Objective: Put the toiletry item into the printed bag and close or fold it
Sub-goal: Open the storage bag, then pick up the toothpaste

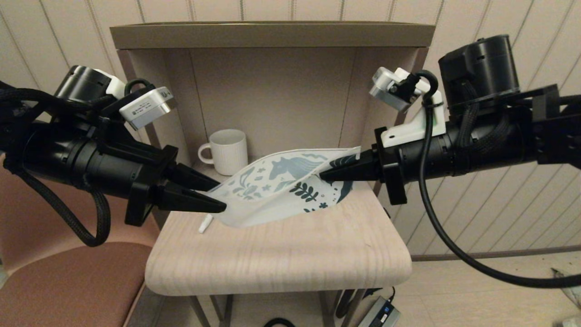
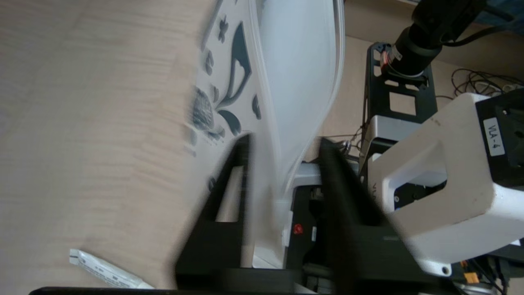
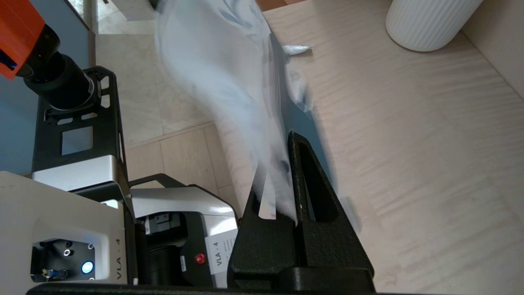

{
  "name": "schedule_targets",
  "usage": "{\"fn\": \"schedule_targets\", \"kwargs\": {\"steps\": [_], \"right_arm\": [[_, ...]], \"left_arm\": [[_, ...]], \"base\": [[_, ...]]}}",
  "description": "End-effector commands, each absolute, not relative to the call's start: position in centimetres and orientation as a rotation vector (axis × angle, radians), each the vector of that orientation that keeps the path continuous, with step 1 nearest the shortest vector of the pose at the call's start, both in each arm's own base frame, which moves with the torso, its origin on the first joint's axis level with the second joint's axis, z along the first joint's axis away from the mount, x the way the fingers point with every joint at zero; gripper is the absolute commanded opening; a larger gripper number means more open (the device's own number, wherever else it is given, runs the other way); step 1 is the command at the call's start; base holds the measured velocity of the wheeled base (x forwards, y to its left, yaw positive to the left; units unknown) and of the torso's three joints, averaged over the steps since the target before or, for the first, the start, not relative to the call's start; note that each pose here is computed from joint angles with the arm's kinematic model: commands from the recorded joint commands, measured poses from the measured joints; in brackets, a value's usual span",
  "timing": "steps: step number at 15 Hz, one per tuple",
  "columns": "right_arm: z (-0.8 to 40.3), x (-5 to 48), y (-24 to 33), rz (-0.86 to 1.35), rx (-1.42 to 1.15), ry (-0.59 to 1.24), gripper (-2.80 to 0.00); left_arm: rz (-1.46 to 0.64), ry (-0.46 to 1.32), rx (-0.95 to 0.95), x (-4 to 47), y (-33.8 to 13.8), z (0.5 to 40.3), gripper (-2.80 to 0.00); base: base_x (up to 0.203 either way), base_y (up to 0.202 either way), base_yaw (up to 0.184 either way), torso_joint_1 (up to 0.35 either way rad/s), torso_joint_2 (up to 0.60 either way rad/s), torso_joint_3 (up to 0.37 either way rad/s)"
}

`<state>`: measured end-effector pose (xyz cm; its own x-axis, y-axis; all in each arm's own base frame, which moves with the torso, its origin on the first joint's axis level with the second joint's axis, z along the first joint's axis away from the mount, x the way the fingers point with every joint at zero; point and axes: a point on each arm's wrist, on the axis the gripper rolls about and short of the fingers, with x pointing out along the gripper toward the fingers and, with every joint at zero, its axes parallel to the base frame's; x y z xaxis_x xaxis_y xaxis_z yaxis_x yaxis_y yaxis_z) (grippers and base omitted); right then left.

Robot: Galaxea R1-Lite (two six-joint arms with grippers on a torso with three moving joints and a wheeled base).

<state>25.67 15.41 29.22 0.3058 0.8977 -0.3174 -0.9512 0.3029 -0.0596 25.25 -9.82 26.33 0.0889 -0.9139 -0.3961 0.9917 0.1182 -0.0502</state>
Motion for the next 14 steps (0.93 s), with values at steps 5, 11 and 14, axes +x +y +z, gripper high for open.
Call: {"fn": "schedule_targets", "kwargs": {"steps": [5, 11, 14], "right_arm": [[29.3, 25.8, 14.9, 1.226, -0.253, 0.242, -2.8], [30.3, 25.5, 12.0, 1.146, -0.247, 0.21, -2.8], [30.5, 24.7, 11.2, 1.128, -0.245, 0.205, -2.8]], "left_arm": [[-1.43, 0.335, 0.266, 25.3, -9.5, 26.9, 0.0], [-1.236, 0.338, 0.227, 26.9, -4.5, 26.8, 0.0], [-1.177, 0.418, 0.163, 27.1, -2.5, 24.6, 0.0]], "base": [[0.0, 0.0, 0.0, 0.0, 0.0, 0.0], [0.0, 0.0, 0.0, 0.0, 0.0, 0.0], [0.0, 0.0, 0.0, 0.0, 0.0, 0.0]]}}
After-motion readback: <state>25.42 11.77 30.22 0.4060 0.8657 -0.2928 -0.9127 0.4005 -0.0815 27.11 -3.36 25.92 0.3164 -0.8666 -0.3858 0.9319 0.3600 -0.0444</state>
